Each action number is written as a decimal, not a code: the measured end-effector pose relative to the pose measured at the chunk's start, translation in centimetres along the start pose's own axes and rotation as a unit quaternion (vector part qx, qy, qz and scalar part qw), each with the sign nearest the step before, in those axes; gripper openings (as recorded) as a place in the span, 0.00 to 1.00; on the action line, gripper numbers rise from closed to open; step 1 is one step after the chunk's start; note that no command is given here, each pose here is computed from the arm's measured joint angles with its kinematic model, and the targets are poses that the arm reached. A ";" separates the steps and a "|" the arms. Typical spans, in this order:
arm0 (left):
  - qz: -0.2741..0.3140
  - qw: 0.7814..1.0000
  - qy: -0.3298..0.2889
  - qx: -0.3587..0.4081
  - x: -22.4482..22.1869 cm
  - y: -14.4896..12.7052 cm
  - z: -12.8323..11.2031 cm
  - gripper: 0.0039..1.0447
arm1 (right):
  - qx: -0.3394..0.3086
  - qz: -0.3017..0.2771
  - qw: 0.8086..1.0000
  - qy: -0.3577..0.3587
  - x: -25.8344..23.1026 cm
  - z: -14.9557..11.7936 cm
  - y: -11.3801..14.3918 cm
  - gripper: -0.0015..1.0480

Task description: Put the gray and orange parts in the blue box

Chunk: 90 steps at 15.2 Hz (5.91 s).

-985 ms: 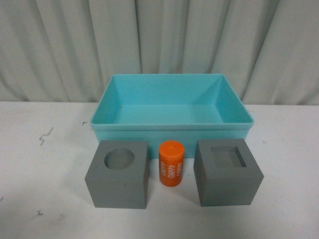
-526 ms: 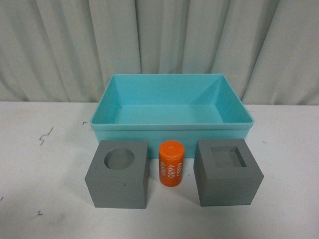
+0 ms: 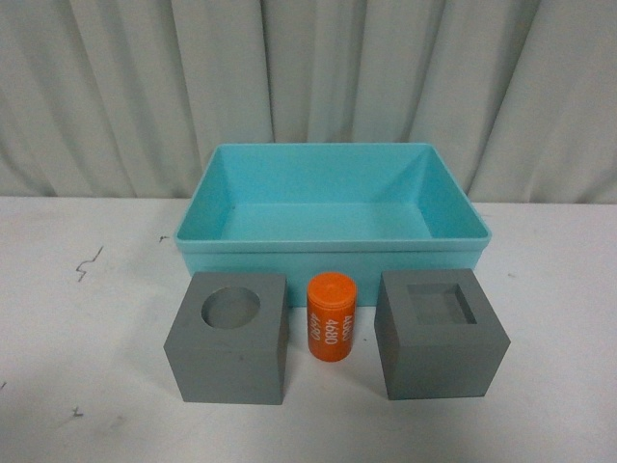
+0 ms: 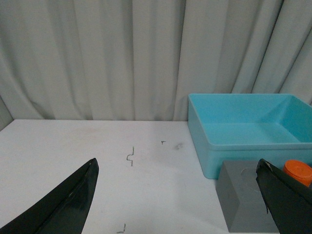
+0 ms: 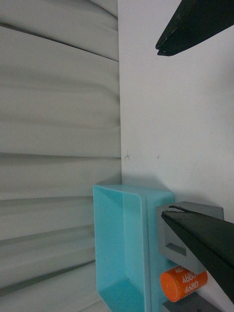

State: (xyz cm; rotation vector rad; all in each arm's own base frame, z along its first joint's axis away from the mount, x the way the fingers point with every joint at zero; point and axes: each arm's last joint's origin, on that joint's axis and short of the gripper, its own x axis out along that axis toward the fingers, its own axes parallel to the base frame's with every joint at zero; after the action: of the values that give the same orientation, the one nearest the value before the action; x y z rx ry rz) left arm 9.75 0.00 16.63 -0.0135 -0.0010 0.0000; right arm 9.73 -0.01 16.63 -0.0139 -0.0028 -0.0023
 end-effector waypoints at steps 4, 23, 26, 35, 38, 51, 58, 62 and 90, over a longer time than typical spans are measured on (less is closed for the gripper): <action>0.000 1.000 0.000 0.000 0.0 0.0 0.0 0.94 | 0.000 0.000 1.000 0.000 0.0 0.0 0.0 0.94; 0.000 1.000 0.000 0.000 0.0 0.0 0.0 0.94 | 0.109 0.070 0.991 -0.037 7.9 6.3 -0.1 0.94; 0.000 1.000 0.000 0.000 0.0 0.0 0.0 0.94 | 0.130 0.072 0.987 0.065 14.8 6.4 1.2 0.94; 0.000 1.000 0.000 0.000 0.0 0.0 0.0 0.94 | 0.100 0.115 0.892 0.426 24.5 -3.3 6.5 0.94; 0.000 1.000 0.000 0.000 0.0 0.0 0.0 0.94 | 0.093 0.132 0.883 0.441 25.1 -3.8 7.9 0.94; 0.000 1.000 0.000 0.000 0.0 0.0 0.0 0.94 | 0.120 0.120 0.875 0.454 25.8 -7.0 8.1 0.60; 0.000 1.000 0.000 0.000 0.0 0.0 0.0 0.94 | 0.108 0.119 0.881 0.445 23.4 -3.9 8.6 0.18; 0.000 1.000 0.000 0.000 0.0 0.0 0.0 0.94 | 0.105 0.146 0.910 0.373 22.3 2.7 8.6 0.18; 0.000 1.000 0.000 0.000 0.0 0.0 0.0 0.94 | 0.056 0.037 0.997 0.029 29.6 12.3 8.2 0.72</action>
State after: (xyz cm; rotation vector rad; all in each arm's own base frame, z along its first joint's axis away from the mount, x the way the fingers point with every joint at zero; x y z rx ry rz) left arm 9.75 0.00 16.63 -0.0139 -0.0010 0.0000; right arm 39.31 8.34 28.91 0.0990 0.0552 0.0708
